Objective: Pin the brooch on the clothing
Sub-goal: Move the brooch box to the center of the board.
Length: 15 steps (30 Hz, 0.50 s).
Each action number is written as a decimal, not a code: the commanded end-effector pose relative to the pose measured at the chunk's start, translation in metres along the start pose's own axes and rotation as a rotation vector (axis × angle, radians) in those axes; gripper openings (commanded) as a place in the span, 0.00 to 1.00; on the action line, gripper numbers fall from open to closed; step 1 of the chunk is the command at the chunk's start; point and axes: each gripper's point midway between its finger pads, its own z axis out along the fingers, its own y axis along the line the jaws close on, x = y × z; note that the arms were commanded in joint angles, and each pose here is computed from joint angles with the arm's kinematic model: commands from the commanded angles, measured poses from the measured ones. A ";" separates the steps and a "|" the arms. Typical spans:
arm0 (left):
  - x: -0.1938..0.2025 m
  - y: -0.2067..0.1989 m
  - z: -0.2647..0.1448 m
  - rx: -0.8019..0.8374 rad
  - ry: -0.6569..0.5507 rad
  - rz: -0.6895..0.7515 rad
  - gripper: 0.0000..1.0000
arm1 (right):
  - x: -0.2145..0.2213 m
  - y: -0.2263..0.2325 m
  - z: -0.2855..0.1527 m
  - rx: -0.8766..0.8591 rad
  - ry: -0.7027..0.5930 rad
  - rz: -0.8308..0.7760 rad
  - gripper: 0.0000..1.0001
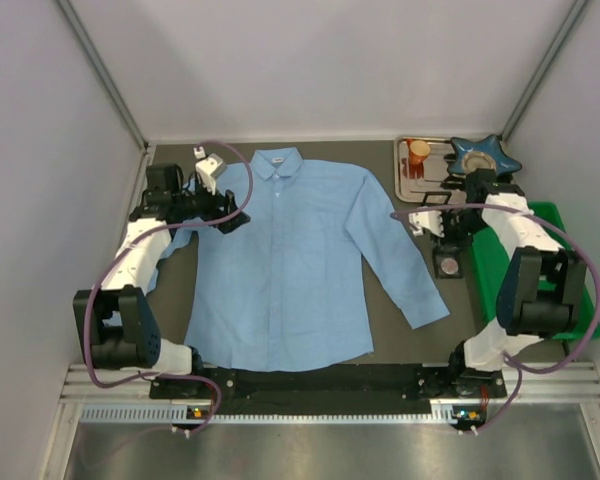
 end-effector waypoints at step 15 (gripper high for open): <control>-0.013 0.004 0.003 0.011 -0.018 0.061 0.92 | -0.030 -0.052 0.001 0.084 -0.060 -0.019 0.52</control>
